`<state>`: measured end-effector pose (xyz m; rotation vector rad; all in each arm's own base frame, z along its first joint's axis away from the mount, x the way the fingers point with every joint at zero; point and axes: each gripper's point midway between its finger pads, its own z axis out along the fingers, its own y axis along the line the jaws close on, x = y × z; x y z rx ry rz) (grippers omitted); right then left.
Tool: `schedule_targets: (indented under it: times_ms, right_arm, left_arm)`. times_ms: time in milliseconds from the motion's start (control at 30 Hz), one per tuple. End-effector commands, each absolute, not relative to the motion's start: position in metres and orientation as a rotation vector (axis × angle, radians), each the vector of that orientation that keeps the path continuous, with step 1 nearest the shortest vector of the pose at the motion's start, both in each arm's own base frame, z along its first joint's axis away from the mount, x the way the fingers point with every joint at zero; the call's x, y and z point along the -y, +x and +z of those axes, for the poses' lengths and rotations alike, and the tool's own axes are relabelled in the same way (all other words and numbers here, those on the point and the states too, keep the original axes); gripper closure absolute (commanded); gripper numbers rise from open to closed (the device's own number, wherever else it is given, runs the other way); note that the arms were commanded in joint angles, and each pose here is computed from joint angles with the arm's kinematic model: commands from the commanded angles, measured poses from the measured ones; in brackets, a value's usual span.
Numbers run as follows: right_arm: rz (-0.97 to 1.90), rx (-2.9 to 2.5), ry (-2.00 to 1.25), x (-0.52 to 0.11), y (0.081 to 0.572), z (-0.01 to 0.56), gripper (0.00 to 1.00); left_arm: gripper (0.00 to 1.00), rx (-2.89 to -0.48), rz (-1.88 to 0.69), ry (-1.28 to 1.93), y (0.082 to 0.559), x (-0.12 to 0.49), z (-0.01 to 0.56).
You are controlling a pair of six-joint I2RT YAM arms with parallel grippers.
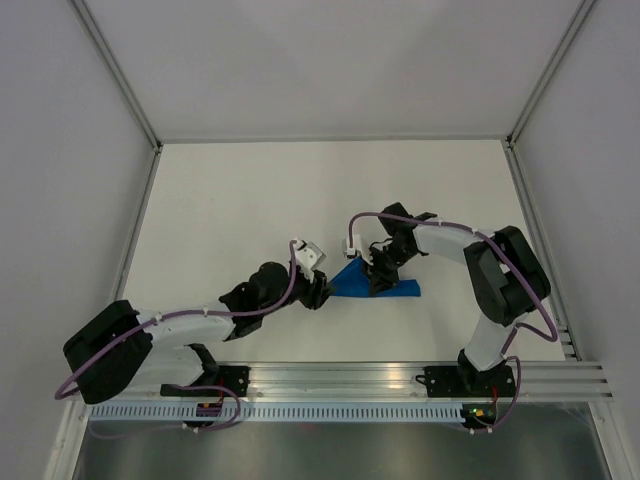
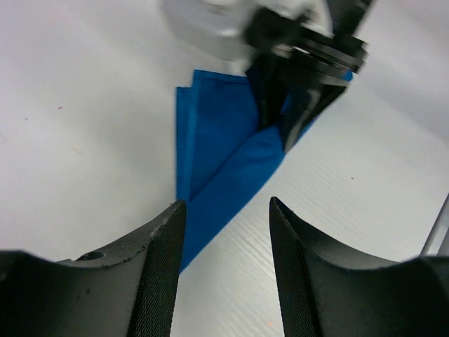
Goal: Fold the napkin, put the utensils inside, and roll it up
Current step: Roll the napkin with the utensil
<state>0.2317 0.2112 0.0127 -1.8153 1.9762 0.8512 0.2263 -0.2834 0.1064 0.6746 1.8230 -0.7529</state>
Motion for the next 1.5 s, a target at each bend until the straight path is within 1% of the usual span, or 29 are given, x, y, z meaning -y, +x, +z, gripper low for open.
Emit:
schedule_targets:
  times_ms: [0,133,167,333,400,600,700,833,967,1067,1267,1333,1367,1433,1467]
  right_arm:
    - [0.897,-2.145,-1.914,-0.183,0.212,-0.022,0.88]
    - [0.928,-2.168,-1.911,-0.185,0.220,-0.023,0.88]
    - [0.927,-2.162,-1.911,-0.187,0.225,-0.020,0.88]
    - [0.965,-2.219,-1.922,-0.185,0.225,-0.026,0.89]
    - [0.960,-2.231,-1.930,-0.184,0.226,-0.028,0.89]
    - [0.954,-2.242,-1.943,-0.182,0.225,-0.030,0.89]
    - [0.957,-2.249,-1.944,-0.181,0.225,-0.032,0.89]
    - [0.955,-2.258,-1.951,-0.180,0.224,-0.036,0.89]
    - [0.959,-2.262,-1.954,-0.178,0.224,-0.036,0.89]
    - [0.960,-2.255,-1.954,-0.177,0.226,-0.035,0.89]
    - [0.970,-2.254,-1.955,-0.178,0.227,-0.033,0.89]
    - [0.974,-2.252,-1.957,-0.178,0.226,-0.032,0.89]
    - [0.974,-2.252,-1.957,-0.178,0.226,-0.032,0.90]
    - [0.980,-2.250,-1.954,-0.178,0.226,-0.030,0.89]
    - [0.975,-2.244,-1.951,-0.179,0.227,-0.028,0.87]
  left_arm:
    - [0.44,-1.666,-0.608,0.785,0.228,0.298,0.129]
    - [0.42,-1.604,-0.526,1.003,0.207,0.328,0.117]
    - [0.42,-1.610,-0.493,1.055,0.204,0.332,0.103]
    - [0.39,-1.480,-0.359,1.223,0.193,0.359,0.088]
    - [0.38,-1.464,-0.324,1.264,0.194,0.364,0.077]
    - [0.33,-1.354,-0.169,1.310,0.215,0.377,0.071]
    - [0.32,-1.342,-0.112,1.335,0.223,0.384,0.064]
    - [0.33,-1.361,-0.096,1.396,0.226,0.386,0.047]
    - [0.37,-1.423,-0.121,1.448,0.224,0.379,0.030]
    - [0.42,-1.487,-0.158,1.485,0.222,0.372,0.012]
    - [0.60,-1.631,-0.220,1.504,0.218,0.364,-0.015]
    - [0.64,-1.693,-0.234,1.502,0.216,0.359,-0.025]
    - [0.70,-1.708,-0.243,1.508,0.215,0.358,-0.028]
    - [0.77,-1.736,-0.263,1.499,0.213,0.357,-0.031]
    - [0.86,-1.747,-0.281,1.510,0.210,0.357,-0.033]
